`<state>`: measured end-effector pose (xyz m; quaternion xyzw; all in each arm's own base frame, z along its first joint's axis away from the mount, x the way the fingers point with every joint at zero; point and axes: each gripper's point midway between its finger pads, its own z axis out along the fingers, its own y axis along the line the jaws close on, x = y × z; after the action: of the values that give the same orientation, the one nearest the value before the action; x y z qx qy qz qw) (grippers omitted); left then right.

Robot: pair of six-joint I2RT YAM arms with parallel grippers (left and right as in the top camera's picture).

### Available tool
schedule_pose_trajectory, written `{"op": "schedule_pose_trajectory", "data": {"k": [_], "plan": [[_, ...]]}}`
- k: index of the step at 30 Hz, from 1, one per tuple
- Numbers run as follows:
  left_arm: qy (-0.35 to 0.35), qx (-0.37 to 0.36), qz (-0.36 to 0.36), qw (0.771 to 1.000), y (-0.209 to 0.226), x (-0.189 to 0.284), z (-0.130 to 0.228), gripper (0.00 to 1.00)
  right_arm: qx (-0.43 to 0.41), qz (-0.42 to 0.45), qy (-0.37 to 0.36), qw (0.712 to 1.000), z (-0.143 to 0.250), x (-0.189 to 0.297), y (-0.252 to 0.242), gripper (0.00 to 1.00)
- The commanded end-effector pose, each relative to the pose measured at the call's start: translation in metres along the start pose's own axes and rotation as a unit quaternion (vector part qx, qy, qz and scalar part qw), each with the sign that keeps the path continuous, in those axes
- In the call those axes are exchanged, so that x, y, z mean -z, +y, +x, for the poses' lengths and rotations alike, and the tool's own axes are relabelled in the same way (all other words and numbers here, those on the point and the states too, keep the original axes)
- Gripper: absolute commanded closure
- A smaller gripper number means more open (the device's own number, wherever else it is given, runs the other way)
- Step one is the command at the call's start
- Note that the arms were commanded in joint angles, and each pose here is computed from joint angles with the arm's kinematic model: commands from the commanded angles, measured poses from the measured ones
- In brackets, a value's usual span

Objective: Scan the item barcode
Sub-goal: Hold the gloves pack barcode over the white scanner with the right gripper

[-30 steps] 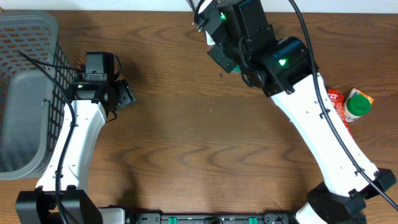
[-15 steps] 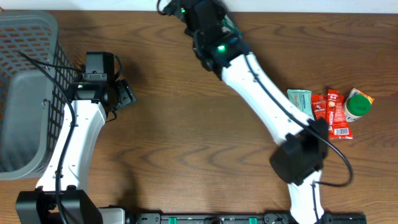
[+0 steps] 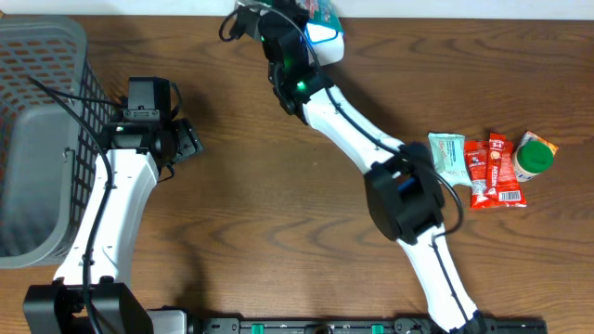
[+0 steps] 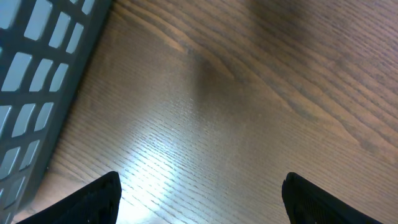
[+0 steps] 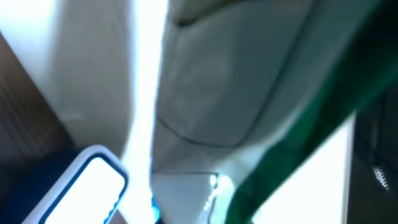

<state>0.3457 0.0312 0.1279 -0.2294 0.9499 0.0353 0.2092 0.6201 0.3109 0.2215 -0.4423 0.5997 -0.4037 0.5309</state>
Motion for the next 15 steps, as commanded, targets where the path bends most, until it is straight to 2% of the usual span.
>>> {"op": "schedule_pose_trajectory", "data": {"k": [1, 6, 15], "plan": [[-0.012, 0.004, -0.001, 1.000, 0.000, 0.005, -0.006, 0.16, 0.033, 0.016, 0.017, 0.999, 0.022, -0.019, 0.006, 0.99], [-0.012, 0.004, -0.001, 1.000, 0.000, 0.005, -0.006, 0.16, 0.001, 0.004, 0.009, 1.000, 0.028, -0.026, 0.015, 0.99], [-0.012, 0.004, -0.001, 1.000, 0.000, 0.005, -0.006, 0.16, -0.055, -0.071, -0.003, 0.996, 0.027, -0.024, 0.051, 0.99]]}}
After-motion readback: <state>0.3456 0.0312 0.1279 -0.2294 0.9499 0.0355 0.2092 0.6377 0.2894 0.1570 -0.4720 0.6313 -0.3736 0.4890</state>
